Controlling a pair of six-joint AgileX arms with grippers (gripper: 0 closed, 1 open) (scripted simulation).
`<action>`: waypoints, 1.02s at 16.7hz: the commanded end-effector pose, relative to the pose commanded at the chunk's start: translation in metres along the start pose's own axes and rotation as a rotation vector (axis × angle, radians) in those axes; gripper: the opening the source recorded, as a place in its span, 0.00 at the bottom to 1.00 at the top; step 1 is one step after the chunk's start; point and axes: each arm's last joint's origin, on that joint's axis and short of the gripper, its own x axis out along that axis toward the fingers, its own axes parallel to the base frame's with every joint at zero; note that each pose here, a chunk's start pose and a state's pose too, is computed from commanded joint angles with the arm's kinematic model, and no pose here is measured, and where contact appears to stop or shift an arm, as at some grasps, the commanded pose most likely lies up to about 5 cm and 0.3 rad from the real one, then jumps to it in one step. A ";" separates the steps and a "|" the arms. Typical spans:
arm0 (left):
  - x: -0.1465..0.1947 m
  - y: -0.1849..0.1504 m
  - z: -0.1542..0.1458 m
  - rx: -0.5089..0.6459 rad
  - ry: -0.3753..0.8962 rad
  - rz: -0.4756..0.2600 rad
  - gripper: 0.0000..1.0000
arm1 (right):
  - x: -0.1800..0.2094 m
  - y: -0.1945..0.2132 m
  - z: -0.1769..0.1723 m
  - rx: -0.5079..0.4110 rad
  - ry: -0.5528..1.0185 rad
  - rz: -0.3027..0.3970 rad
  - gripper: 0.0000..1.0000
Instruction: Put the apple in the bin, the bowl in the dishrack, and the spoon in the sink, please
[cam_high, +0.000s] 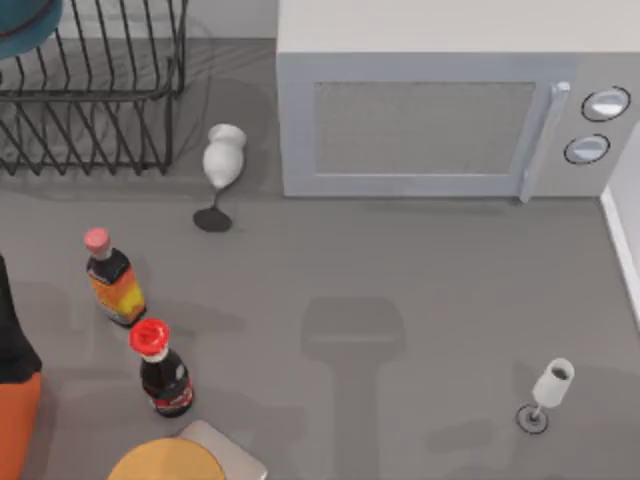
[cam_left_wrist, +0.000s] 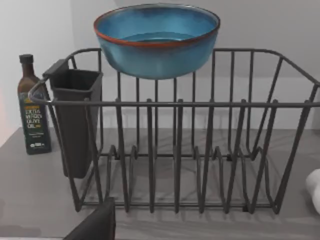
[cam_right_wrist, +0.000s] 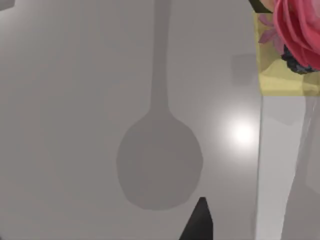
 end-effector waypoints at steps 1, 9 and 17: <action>0.000 0.000 0.000 0.000 0.000 0.000 1.00 | -0.001 -0.005 0.000 -0.003 -0.002 0.008 0.00; 0.000 0.000 0.000 0.000 0.000 0.000 1.00 | -0.020 -0.114 0.005 -0.049 -0.010 0.072 0.00; 0.000 0.000 0.000 0.000 0.000 0.000 1.00 | -0.014 -0.235 0.049 -0.035 0.001 0.022 0.00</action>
